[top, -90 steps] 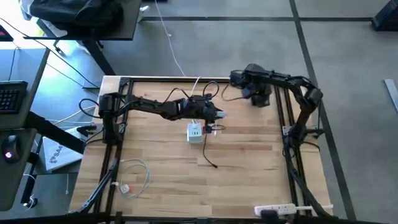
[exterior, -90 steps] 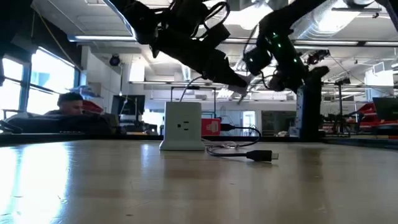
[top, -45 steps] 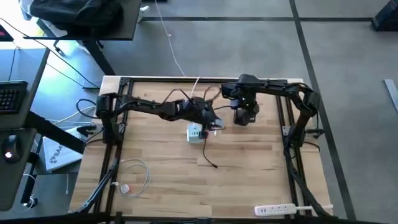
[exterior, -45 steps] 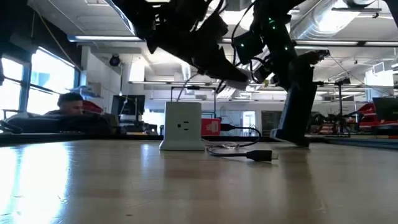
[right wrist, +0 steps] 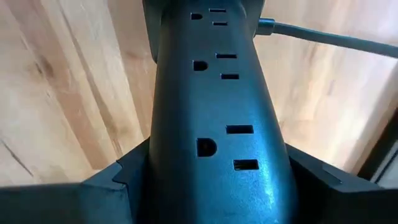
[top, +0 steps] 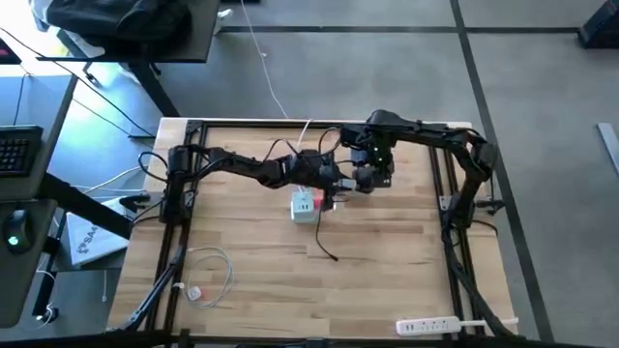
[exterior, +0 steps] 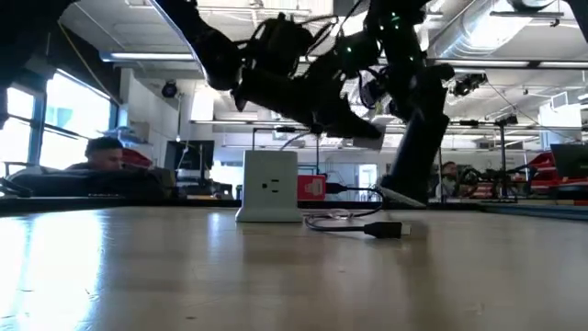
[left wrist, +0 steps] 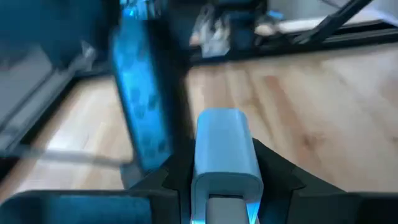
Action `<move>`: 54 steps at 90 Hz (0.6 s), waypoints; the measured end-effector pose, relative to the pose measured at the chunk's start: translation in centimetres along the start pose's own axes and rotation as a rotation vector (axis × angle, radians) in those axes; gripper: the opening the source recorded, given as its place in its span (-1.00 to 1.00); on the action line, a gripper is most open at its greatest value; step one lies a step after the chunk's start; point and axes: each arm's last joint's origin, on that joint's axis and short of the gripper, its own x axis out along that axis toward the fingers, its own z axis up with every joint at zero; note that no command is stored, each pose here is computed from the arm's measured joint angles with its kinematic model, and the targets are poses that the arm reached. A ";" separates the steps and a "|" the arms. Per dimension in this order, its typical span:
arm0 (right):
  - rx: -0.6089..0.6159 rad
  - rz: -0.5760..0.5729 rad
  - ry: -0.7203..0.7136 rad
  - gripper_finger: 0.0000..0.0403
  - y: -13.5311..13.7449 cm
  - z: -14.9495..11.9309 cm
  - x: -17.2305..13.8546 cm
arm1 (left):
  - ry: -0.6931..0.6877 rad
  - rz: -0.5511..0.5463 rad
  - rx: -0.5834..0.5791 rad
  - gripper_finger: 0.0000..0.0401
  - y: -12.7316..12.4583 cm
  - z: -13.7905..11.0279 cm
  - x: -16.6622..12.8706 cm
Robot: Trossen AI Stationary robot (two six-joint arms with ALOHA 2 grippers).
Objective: Insert USB
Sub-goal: Insert the white charger adapter into the black outlet extension
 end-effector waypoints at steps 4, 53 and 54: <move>-0.003 -0.009 -0.013 0.13 0.1 0.1 -0.3 | 0.008 0.008 -0.011 -0.53 0.7 -0.3 0.0; -0.023 0.000 -0.095 0.13 1.8 1.5 -0.1 | 0.119 0.059 0.000 -0.54 2.8 -1.9 -0.4; -0.024 -0.001 -0.096 0.13 1.8 1.6 -0.1 | 0.118 0.058 -0.001 -0.54 2.8 -1.9 -0.4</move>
